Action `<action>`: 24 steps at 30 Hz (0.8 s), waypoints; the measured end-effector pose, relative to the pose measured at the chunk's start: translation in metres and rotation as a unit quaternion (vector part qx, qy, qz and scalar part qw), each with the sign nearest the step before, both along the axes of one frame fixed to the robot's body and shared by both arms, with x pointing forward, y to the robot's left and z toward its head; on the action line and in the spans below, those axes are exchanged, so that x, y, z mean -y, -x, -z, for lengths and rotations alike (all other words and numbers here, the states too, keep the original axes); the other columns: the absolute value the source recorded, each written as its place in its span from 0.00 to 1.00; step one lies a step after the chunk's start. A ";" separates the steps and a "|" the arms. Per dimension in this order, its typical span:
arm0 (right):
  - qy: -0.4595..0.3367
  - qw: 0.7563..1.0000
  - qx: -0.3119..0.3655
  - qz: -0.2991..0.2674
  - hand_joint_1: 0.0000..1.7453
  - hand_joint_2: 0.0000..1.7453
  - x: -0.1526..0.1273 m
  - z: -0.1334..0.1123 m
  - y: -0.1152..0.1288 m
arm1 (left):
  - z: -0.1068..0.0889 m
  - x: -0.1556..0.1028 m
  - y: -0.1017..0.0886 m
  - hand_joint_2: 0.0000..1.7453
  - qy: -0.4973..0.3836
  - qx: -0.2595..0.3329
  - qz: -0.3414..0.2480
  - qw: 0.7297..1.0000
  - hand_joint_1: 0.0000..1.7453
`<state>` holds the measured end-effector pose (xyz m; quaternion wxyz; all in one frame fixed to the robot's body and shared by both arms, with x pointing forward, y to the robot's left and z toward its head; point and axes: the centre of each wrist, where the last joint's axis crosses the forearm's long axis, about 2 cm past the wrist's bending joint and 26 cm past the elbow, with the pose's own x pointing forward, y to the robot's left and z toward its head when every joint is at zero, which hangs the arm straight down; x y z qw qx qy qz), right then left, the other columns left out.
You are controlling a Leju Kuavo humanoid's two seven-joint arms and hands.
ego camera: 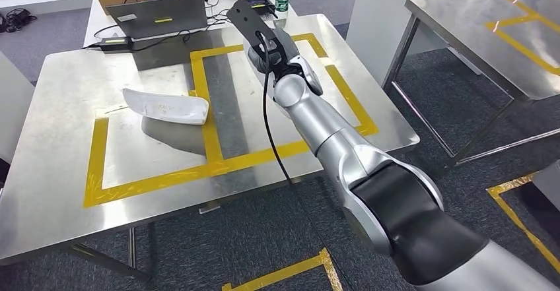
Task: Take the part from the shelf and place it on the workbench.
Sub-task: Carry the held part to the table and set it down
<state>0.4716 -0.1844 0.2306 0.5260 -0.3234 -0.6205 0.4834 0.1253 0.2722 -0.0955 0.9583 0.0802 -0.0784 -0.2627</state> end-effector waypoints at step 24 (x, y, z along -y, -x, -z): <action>0.010 1.000 -0.011 0.027 1.00 1.00 0.022 0.018 0.003 | -0.001 0.004 -0.002 1.00 0.000 -0.001 0.017 1.000 0.00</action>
